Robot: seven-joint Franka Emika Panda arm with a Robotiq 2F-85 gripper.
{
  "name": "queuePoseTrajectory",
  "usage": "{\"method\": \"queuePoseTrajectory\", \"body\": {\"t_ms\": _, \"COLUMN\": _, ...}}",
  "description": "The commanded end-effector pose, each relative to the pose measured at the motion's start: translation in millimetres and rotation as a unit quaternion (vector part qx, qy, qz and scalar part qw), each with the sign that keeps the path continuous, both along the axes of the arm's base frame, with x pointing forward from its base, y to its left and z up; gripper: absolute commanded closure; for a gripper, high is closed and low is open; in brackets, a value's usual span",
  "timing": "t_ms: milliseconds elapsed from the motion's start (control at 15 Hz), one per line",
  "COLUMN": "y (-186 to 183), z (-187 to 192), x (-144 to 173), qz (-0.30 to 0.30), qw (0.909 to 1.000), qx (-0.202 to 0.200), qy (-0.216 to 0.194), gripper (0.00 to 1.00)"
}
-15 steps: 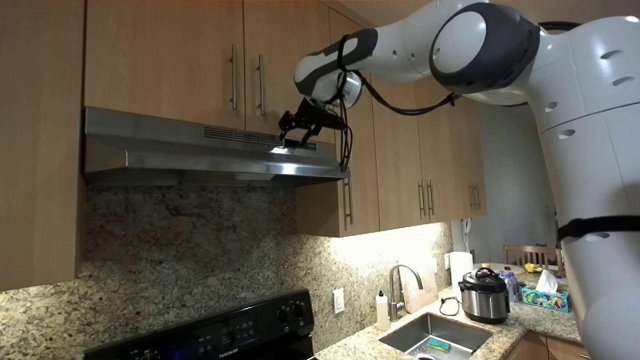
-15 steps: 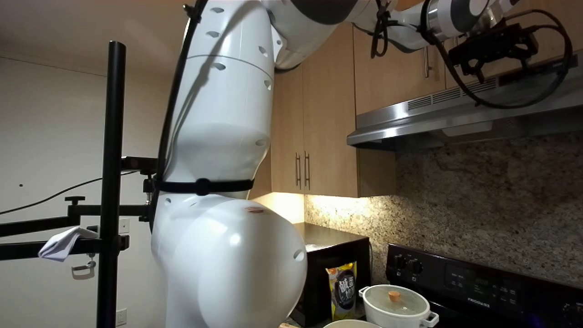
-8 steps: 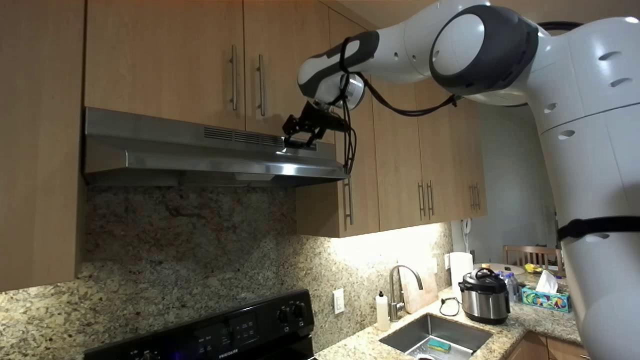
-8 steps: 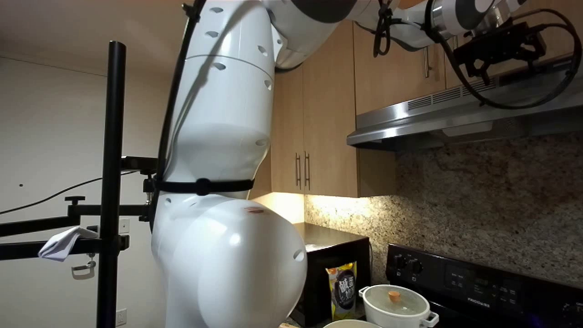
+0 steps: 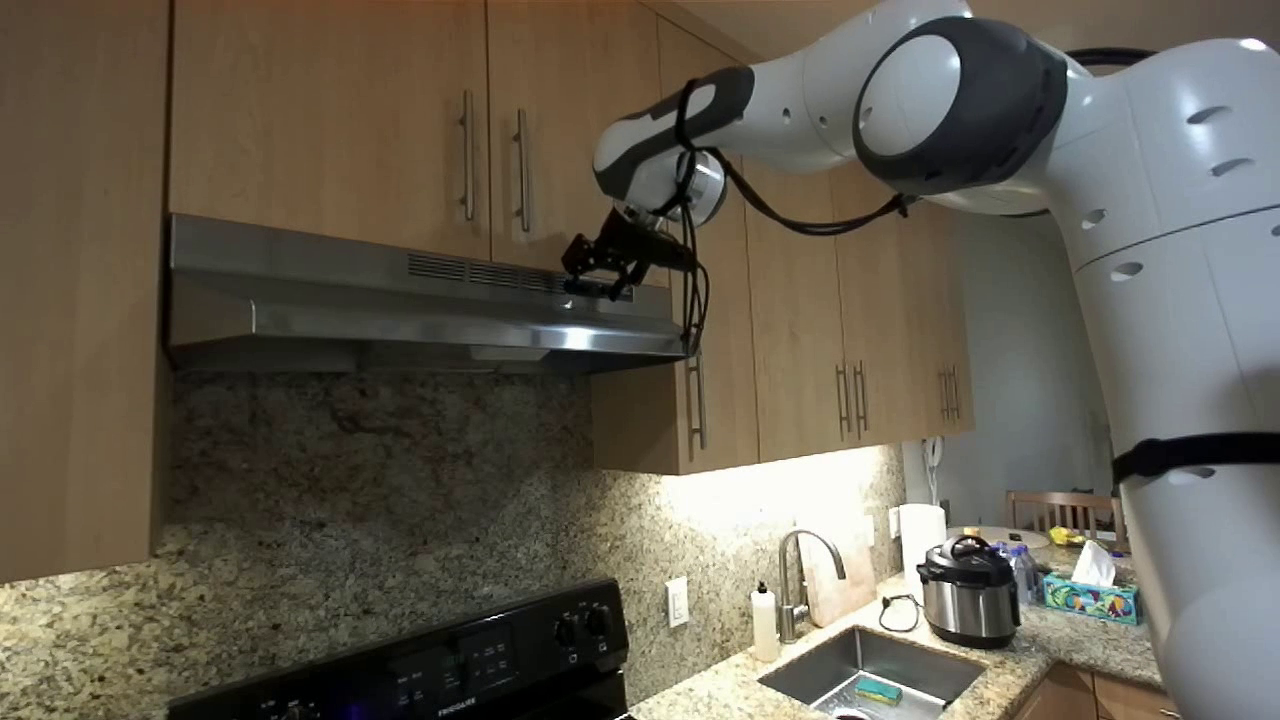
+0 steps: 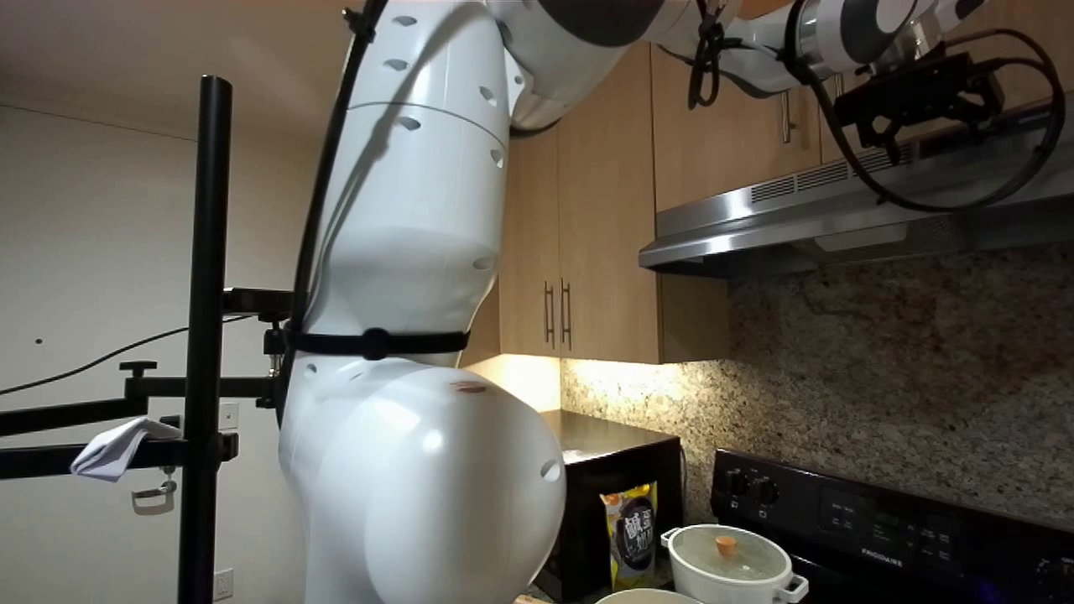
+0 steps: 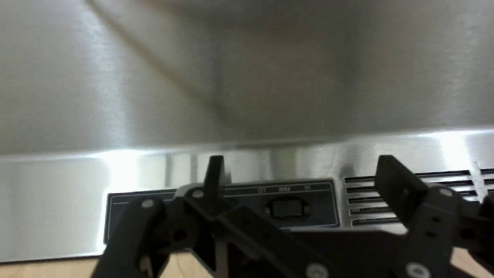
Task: Turn on the light on top of the stove
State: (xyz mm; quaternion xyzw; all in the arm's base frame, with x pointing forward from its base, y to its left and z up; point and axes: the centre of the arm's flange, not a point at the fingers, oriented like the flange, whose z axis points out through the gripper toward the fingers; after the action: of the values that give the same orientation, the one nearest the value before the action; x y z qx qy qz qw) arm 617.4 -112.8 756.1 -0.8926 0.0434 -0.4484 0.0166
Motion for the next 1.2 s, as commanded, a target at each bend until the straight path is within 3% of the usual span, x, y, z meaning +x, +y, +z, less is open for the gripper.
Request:
{"method": "queuePoseTrajectory", "body": {"t_ms": 0, "y": -9, "z": 2, "x": 2, "qz": 0.009, "qw": 0.9998, "qx": 0.012, "qy": -0.016, "gripper": 0.0}}
{"method": "queuePoseTrajectory", "body": {"t_ms": 1133, "y": -16, "z": 16, "x": 16, "qz": 0.03, "qw": 0.9987, "qx": 0.019, "qy": -0.035, "gripper": 0.0}}
